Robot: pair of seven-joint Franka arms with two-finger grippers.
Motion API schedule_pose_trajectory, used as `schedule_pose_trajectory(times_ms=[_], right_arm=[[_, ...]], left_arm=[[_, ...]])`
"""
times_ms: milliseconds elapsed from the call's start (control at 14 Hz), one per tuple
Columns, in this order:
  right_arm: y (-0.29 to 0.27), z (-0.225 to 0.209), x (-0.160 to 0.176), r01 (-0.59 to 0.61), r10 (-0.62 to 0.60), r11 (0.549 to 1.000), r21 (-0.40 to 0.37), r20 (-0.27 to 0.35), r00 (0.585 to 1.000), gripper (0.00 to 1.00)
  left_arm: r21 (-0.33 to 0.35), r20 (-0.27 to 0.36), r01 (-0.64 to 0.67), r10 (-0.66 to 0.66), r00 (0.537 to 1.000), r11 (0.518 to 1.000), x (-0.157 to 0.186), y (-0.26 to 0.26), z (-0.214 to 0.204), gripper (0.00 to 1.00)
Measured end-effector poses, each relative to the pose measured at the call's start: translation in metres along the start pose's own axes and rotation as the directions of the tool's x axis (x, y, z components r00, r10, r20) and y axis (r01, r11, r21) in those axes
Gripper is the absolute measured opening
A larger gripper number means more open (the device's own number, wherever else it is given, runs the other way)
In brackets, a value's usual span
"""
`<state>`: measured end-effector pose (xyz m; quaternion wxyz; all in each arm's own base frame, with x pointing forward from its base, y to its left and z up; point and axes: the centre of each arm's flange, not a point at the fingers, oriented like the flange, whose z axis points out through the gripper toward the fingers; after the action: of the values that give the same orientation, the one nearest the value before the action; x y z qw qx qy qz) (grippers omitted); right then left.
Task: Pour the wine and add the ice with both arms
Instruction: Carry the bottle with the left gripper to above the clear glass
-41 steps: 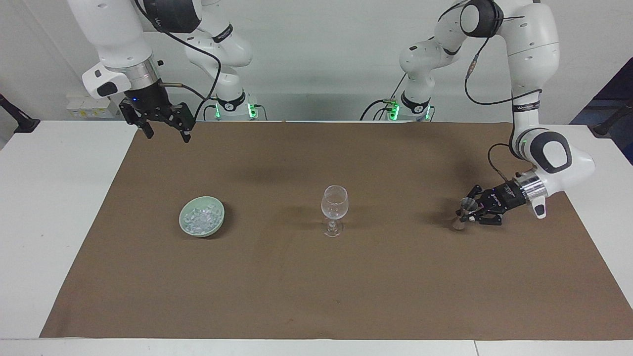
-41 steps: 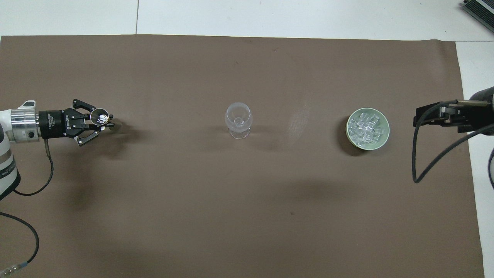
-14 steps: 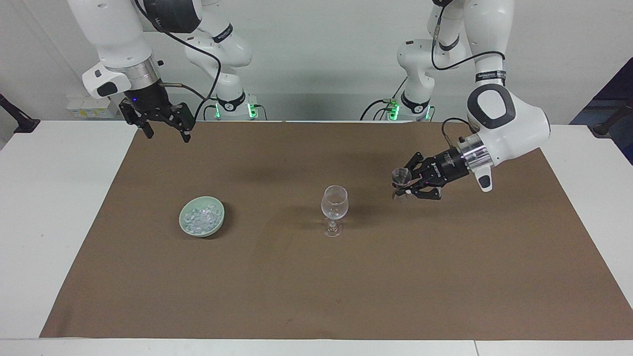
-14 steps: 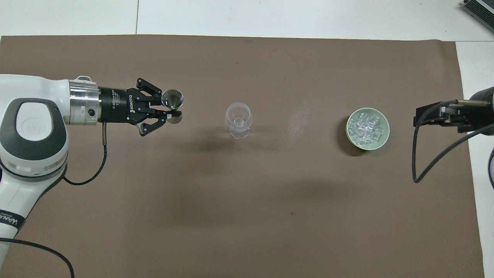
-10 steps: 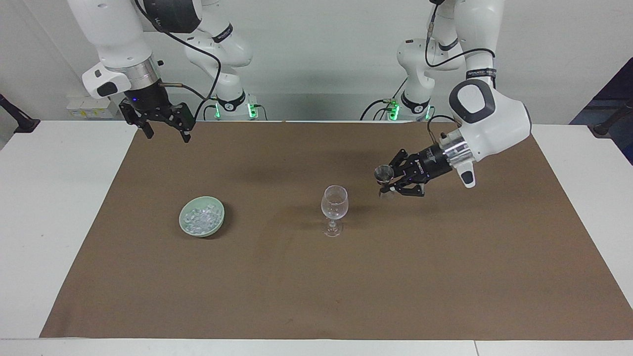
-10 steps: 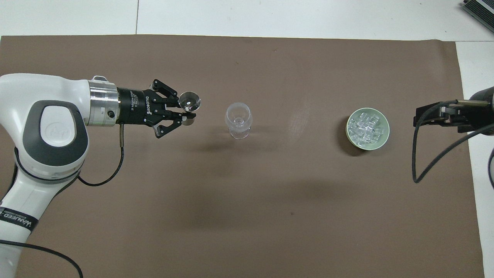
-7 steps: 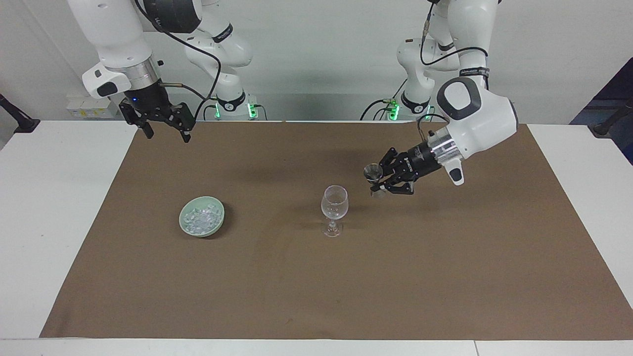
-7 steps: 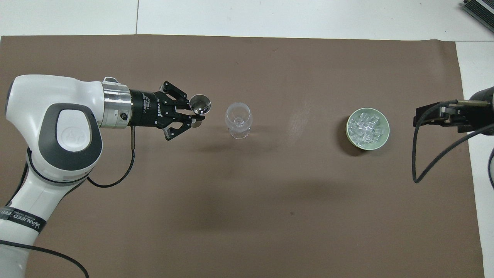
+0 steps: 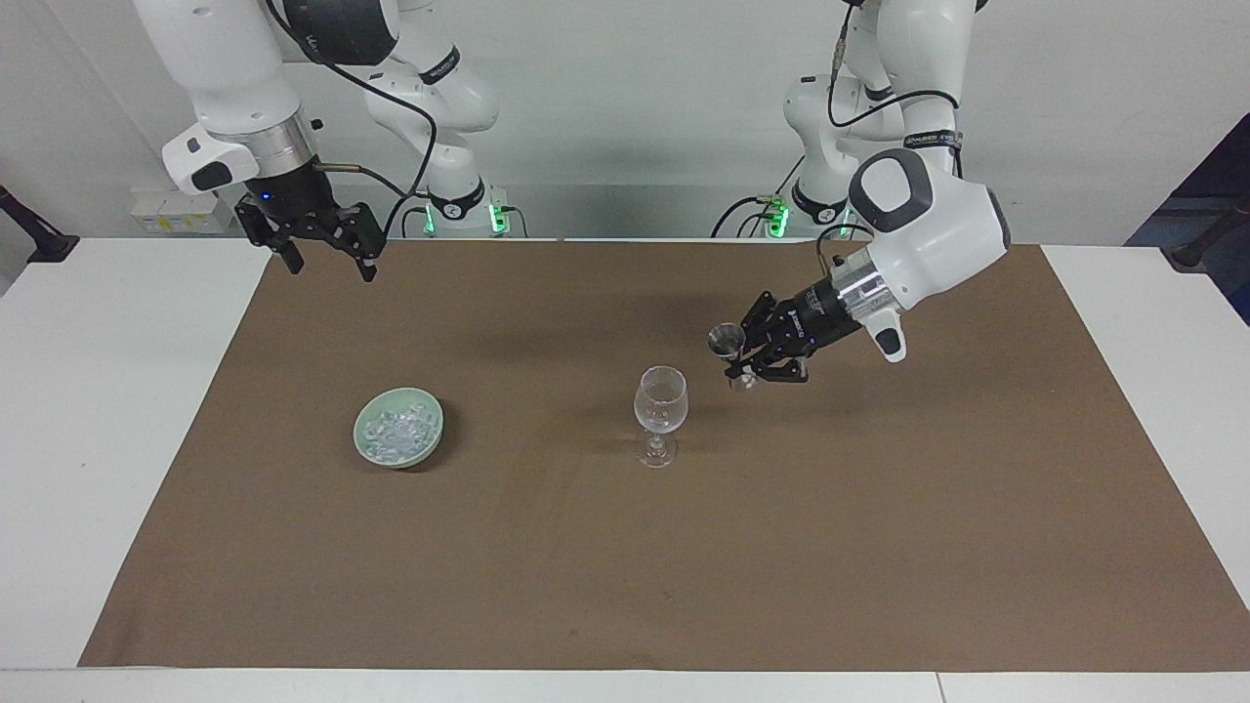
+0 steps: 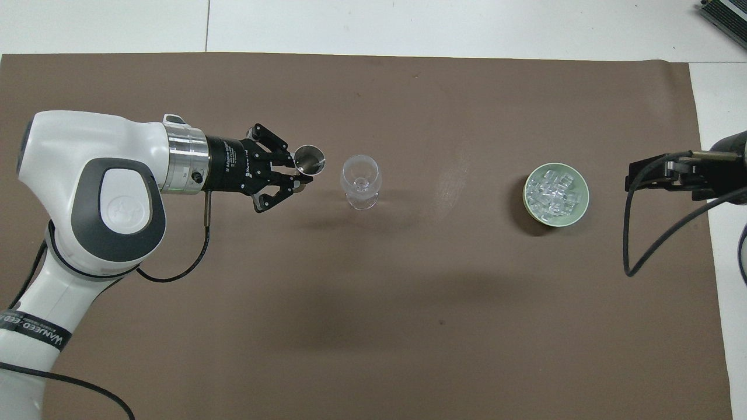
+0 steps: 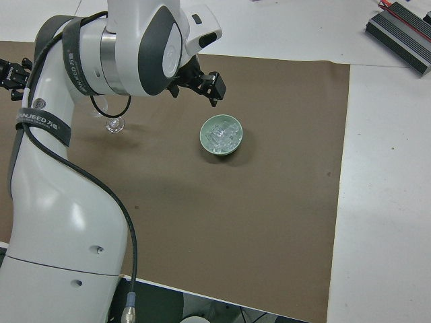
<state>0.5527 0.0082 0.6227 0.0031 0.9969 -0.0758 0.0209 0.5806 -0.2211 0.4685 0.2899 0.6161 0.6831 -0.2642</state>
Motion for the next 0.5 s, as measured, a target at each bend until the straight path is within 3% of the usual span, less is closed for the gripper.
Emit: schedule_pose_trajectory(times_ms=[501], right_arm=[[0.000,0.000,0.000,0.000,0.000,1.000,0.000,0.000,1.000,1.00]], left_arm=[[-0.063,-0.043,-0.013,0.010,0.999,0.998,-0.026,-0.007,0.014,0.23]])
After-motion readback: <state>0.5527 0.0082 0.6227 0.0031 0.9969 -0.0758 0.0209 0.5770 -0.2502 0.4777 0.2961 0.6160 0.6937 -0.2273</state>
